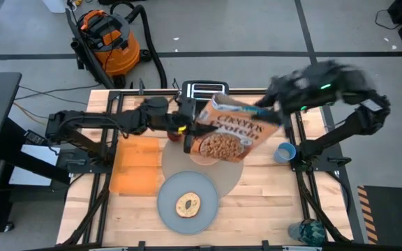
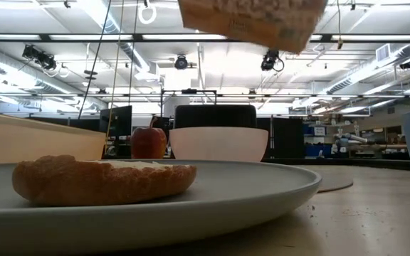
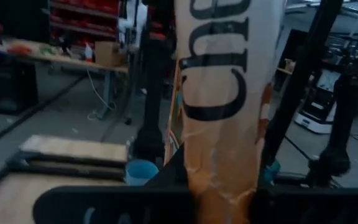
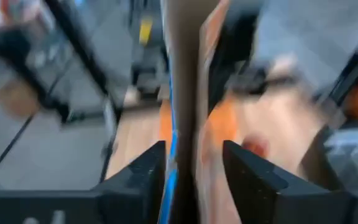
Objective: Arrange a breakfast setting
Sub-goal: Pour the cereal into the peach bowl
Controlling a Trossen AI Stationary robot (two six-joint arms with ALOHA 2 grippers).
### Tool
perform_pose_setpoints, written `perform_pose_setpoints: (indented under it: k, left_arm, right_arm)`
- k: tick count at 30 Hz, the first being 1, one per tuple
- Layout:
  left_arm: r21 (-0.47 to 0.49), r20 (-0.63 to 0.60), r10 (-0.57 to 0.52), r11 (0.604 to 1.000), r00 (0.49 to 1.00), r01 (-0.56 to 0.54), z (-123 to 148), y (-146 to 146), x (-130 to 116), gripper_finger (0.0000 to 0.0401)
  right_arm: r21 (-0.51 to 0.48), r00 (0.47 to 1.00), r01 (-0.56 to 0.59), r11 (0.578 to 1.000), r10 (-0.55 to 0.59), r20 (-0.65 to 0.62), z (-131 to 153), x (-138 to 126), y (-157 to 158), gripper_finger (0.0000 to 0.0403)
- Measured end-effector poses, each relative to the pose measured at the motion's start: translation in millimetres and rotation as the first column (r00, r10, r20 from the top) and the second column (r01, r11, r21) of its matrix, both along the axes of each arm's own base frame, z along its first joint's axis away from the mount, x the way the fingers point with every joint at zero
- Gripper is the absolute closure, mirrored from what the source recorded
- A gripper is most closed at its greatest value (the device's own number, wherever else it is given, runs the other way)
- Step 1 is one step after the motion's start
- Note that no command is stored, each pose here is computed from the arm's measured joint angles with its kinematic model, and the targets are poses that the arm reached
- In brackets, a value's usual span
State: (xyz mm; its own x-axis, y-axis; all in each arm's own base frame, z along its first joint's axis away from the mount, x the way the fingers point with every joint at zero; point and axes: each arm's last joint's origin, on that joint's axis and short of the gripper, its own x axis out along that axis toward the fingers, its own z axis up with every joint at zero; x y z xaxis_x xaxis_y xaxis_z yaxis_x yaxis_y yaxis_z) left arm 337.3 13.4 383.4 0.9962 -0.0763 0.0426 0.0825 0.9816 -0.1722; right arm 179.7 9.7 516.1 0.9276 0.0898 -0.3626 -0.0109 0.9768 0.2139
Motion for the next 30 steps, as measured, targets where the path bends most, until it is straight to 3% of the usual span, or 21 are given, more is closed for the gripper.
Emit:
perform_pose_setpoints:
  k: [4,7,13,17,22,26,30]
  left_arm:
    - [0.036,0.058,0.021,0.999,0.998,-0.023,31.8,3.4,-12.5,0.0392]
    - [0.042,0.106,0.050,0.998,0.993,-0.055,52.8,10.1,-25.8,0.0392]
    - [0.056,0.268,0.115,0.989,0.957,-0.134,93.1,24.8,-55.6,0.0393]
    - [0.060,0.406,0.130,0.984,0.904,-0.168,116.6,29.1,-73.0,0.0393]
    - [0.061,0.559,0.126,0.980,0.820,-0.192,137.6,30.8,-88.1,0.0392]
    - [0.057,0.624,0.120,0.978,0.772,-0.198,143.4,30.6,-92.3,0.0390]
    - [0.038,0.643,0.114,0.983,0.757,-0.181,145.3,30.2,-93.9,0.0389]
  right_arm:
    - [-0.086,0.962,0.114,0.990,-0.088,0.258,28.7,-42.5,-5.8,0.0212]
    - [-0.123,0.922,0.190,0.974,-0.134,0.363,39.5,-74.8,-9.3,0.0209]
    - [-0.157,0.915,0.262,0.952,-0.193,0.353,32.8,-102.2,-12.7,0.0209]
    - [-0.178,0.937,0.268,0.947,-0.213,0.279,9.5,-85.1,-12.6,0.0206]
    - [-0.170,0.944,0.269,0.948,-0.225,0.243,-29.4,-39.2,-10.7,0.0198]
    - [-0.175,0.923,0.250,0.952,-0.180,0.341,-57.8,5.2,-7.8,0.0187]
    - [-0.129,0.821,0.272,0.954,-0.160,0.548,-66.1,34.4,-8.4,0.0169]
